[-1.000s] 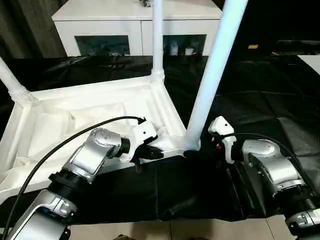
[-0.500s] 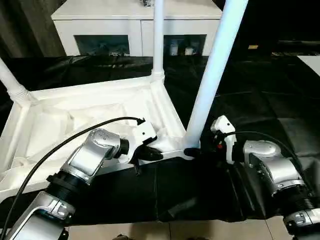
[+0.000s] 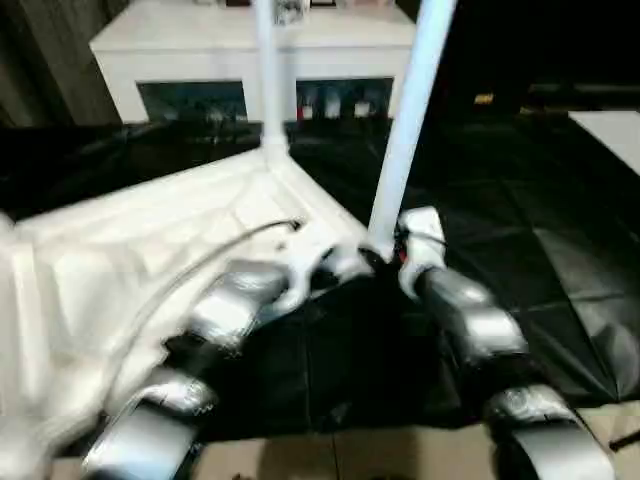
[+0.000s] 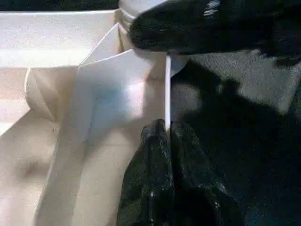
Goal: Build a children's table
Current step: Rotate leg to tighten
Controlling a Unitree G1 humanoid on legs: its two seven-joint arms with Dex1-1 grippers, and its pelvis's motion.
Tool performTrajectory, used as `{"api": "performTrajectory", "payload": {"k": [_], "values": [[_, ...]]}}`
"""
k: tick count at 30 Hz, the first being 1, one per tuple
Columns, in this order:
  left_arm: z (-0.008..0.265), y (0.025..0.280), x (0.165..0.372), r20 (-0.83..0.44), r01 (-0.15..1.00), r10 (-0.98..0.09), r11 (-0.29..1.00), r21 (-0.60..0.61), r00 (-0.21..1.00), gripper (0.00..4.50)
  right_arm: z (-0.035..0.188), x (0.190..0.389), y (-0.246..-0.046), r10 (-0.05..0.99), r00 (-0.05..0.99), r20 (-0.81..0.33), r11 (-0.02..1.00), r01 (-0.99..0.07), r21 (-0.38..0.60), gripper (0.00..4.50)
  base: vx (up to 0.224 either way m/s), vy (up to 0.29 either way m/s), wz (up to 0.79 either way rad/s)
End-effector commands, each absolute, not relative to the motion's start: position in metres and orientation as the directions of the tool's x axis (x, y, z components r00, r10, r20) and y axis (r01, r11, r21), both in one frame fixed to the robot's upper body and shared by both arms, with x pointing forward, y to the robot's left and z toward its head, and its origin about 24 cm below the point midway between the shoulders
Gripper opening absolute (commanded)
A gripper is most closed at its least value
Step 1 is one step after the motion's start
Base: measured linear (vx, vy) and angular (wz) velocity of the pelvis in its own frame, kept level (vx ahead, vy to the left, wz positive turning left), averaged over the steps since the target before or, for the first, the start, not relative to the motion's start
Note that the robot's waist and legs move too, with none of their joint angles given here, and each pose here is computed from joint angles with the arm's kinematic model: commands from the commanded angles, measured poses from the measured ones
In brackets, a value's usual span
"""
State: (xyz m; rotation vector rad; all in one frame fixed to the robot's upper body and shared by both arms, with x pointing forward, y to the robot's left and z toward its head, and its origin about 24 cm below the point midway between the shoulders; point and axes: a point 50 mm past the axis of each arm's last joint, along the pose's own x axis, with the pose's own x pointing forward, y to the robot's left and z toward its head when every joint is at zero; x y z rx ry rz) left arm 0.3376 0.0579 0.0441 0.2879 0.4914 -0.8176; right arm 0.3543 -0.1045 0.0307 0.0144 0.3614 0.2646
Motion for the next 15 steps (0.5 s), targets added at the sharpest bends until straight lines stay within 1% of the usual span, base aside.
{"api": "performTrajectory", "payload": {"k": [1,3,4,5,6,7,8,9,10,11,12,13,15], "values": [[0.033,0.052,0.337,-0.552,0.723,-0.569,0.684,0.095,0.61,0.0,0.024,0.352,-0.08,0.258,0.889,-0.379,0.965,-0.254,0.061,2.68,0.0,0.0,0.0],[0.032,0.051,0.339,-0.542,0.705,-0.55,0.699,0.117,0.635,0.0,0.029,0.353,-0.068,0.274,0.897,-0.347,0.961,-0.269,0.065,2.68,0.0,0.0,0.0],[0.032,0.051,0.339,-0.538,0.703,-0.551,0.702,0.116,0.638,0.0,0.031,0.353,-0.065,0.285,0.898,-0.334,0.957,-0.284,0.053,2.68,0.0,0.0,0.0],[0.032,0.052,0.34,-0.534,0.702,-0.552,0.703,0.114,0.64,0.0,0.033,0.353,-0.063,0.304,0.9,-0.314,0.951,-0.306,0.046,3.03,0.0,0.0,0.0],[0.034,0.054,0.341,-0.518,0.706,-0.563,0.698,0.119,0.644,0.0,0.039,0.353,-0.061,0.356,0.898,-0.259,0.934,-0.351,0.066,3.38,0.0,0.0,0.0],[0.034,0.055,0.342,-0.518,0.708,-0.565,0.696,0.119,0.643,0.0,0.04,0.353,-0.062,0.362,0.898,-0.249,0.932,-0.356,0.071,3.38,0.0,0.0,0.0],[0.036,0.058,0.342,-0.513,0.72,-0.577,0.682,0.125,0.636,0.0,0.043,0.354,-0.066,0.375,0.9,-0.221,0.927,-0.368,0.076,3.38,0.0,0.0,0.0],[0.038,0.062,0.342,-0.508,0.734,-0.591,0.666,0.131,0.627,0.0,0.047,0.354,-0.074,0.382,0.903,-0.198,0.924,-0.375,0.074,3.55,0.0,0.0,0.0],[0.038,0.062,0.342,-0.508,0.734,-0.591,0.666,0.131,0.627,0.0,0.047,0.354,-0.074,0.382,0.903,-0.198,0.924,-0.375,0.074,3.55,0.0,0.0,0.0],[0.038,0.065,0.342,-0.512,0.74,-0.595,0.66,0.129,0.62,0.0,0.047,0.353,-0.076,0.385,0.902,-0.196,0.923,-0.378,0.075,3.71,0.0,0.0,0.0],[0.038,0.07,0.341,-0.515,0.76,-0.609,0.634,0.141,0.604,0.0,0.051,0.351,-0.083,0.411,0.894,-0.178,0.911,-0.406,0.066,3.81,0.0,0.0,0.0],[0.038,0.07,0.341,-0.515,0.76,-0.609,0.634,0.141,0.604,0.0,0.051,0.351,-0.083,0.411,0.894,-0.178,0.911,-0.406,0.066,3.83,0.0,0.0,0.0],[0.039,0.079,0.339,-0.514,0.786,-0.632,0.6,0.149,0.58,0.0,0.056,0.345,-0.097,0.463,0.869,-0.172,0.885,-0.464,0.037,4.01,0.0,0.0,0.0]]}}
